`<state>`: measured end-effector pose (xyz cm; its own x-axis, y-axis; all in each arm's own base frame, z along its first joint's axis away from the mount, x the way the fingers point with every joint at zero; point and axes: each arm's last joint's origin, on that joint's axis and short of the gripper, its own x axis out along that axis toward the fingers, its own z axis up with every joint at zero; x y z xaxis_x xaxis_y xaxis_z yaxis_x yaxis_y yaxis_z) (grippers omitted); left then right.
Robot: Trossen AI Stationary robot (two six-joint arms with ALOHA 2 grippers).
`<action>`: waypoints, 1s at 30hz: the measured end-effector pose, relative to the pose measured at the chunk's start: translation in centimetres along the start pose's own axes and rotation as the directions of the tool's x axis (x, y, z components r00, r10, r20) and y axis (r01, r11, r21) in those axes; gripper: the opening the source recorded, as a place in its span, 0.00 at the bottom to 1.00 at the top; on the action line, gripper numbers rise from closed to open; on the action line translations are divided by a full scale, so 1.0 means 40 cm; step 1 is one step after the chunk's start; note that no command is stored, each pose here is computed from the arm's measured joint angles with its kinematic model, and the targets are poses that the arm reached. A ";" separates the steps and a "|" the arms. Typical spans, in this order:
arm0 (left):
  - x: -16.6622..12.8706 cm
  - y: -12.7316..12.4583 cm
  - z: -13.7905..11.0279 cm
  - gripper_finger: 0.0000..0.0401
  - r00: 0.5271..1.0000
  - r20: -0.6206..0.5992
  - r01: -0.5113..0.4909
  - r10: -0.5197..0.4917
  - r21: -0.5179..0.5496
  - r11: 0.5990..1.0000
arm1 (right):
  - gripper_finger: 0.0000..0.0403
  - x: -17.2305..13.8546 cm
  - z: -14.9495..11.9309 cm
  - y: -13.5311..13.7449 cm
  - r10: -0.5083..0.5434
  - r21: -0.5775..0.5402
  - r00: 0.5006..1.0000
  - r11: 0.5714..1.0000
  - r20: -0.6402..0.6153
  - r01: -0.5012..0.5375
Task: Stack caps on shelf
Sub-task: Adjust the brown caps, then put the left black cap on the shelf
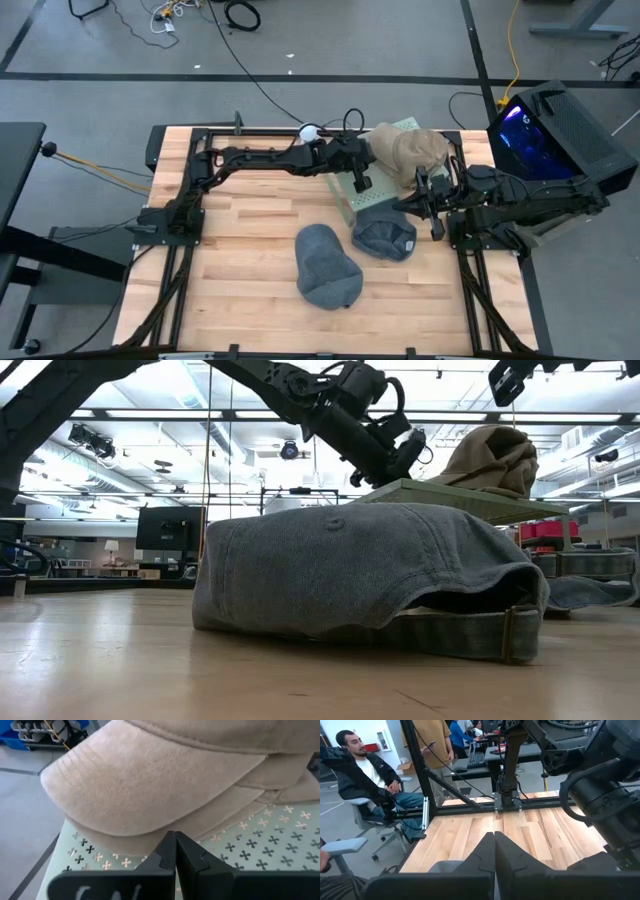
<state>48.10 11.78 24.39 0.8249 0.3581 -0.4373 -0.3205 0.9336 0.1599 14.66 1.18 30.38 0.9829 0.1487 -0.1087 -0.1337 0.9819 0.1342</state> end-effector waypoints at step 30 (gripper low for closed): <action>-0.379 -0.472 -0.013 0.00 0.958 -0.231 0.247 -0.172 0.349 0.904 | 0.00 0.020 -0.061 0.118 0.041 -0.106 0.984 0.994 0.176 -0.022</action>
<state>41.40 -11.28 27.55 0.7376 0.1804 -0.6507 0.0763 0.9352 0.3458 14.50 6.21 28.53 0.9835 0.1657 0.0720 -0.1682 0.9853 0.0311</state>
